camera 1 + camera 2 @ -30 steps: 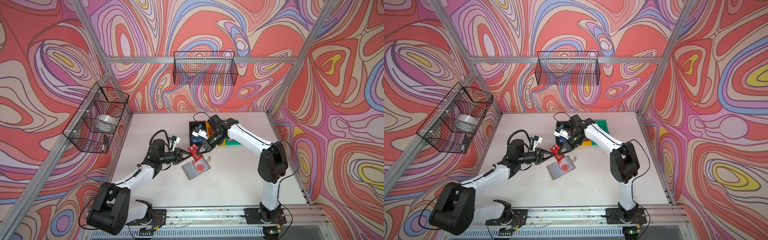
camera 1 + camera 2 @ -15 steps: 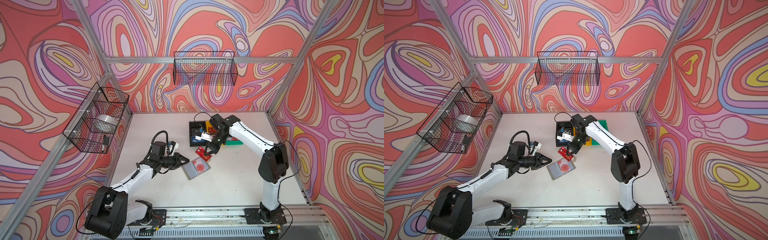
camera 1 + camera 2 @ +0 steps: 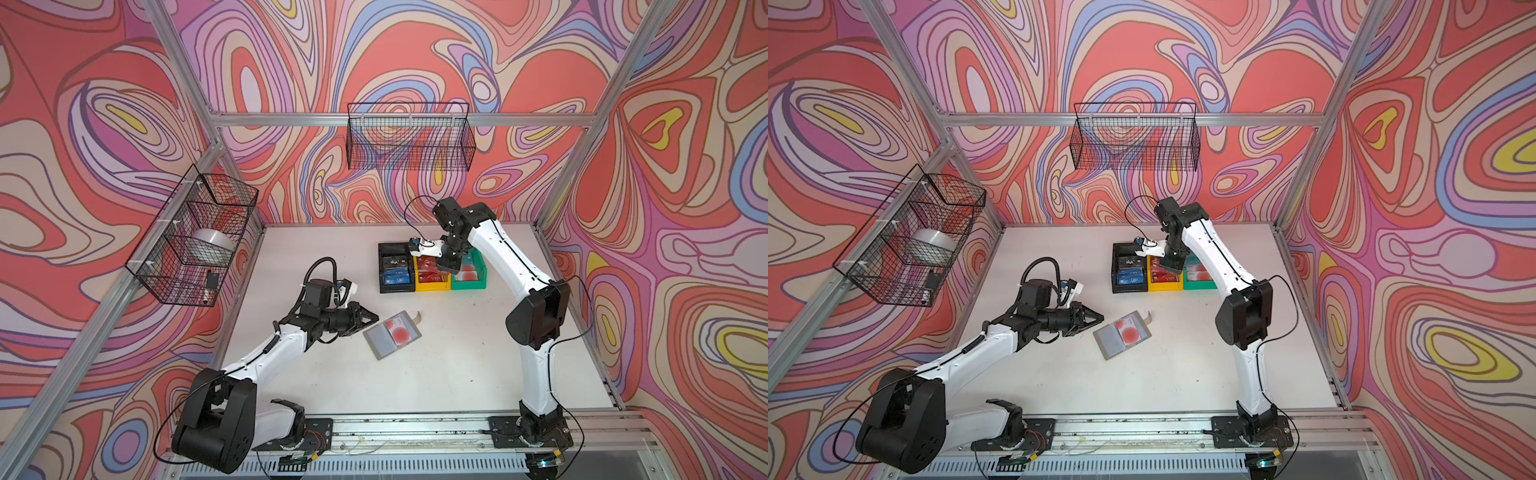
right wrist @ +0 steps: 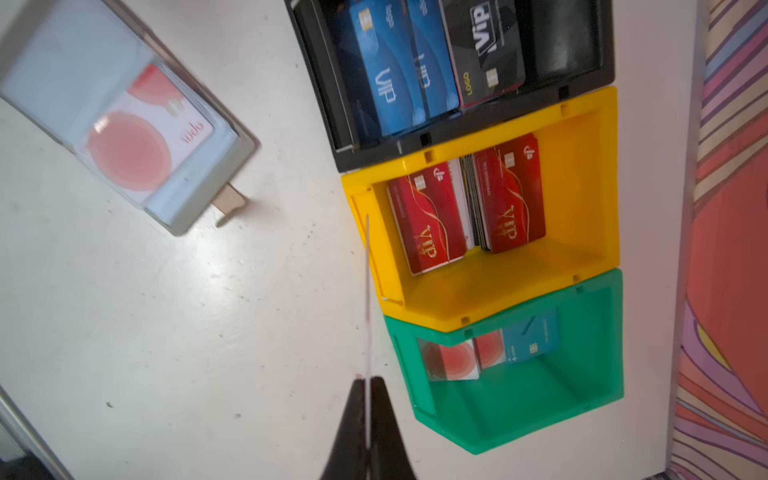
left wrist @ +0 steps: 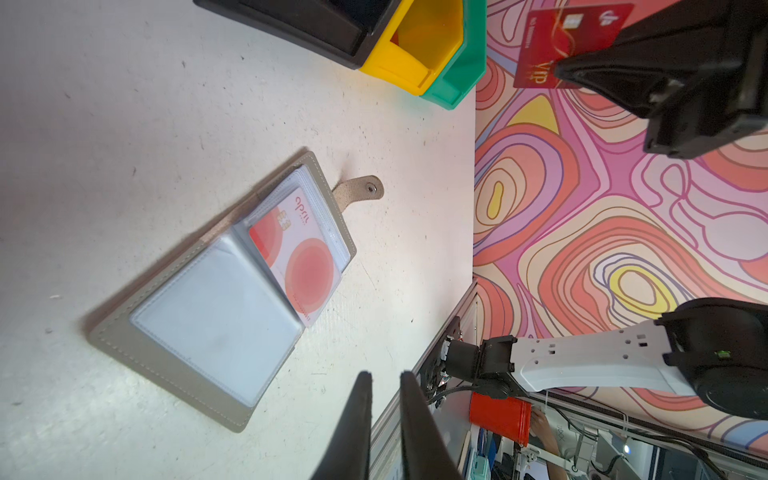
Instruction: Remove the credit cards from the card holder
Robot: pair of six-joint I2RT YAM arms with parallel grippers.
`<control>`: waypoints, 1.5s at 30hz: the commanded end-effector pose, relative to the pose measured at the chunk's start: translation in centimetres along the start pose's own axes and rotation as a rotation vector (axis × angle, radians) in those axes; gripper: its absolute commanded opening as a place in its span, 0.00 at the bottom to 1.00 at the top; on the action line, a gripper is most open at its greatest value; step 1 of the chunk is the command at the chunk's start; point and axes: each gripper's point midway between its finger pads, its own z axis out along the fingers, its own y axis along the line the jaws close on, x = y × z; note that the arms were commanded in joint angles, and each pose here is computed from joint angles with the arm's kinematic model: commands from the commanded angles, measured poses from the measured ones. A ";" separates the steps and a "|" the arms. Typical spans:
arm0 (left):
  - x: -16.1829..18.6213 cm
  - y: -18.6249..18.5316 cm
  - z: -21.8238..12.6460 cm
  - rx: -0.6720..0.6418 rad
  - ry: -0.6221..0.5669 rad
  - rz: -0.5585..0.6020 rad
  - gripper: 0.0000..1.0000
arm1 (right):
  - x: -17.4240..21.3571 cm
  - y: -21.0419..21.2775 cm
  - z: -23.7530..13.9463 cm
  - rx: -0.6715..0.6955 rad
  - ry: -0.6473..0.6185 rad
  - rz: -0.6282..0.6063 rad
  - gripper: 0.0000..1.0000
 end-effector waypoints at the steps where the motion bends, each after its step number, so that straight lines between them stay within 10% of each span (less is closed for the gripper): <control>1: -0.5 -0.5 -0.1 -0.006 -0.007 0.008 0.17 | 1.7 -1.3 0.9 -0.003 0.068 -0.139 0.00; 45: -0.8 1.8 0.3 -0.036 -0.057 0.000 0.17 | 0.8 -3.4 9.6 -0.053 0.052 -0.316 0.00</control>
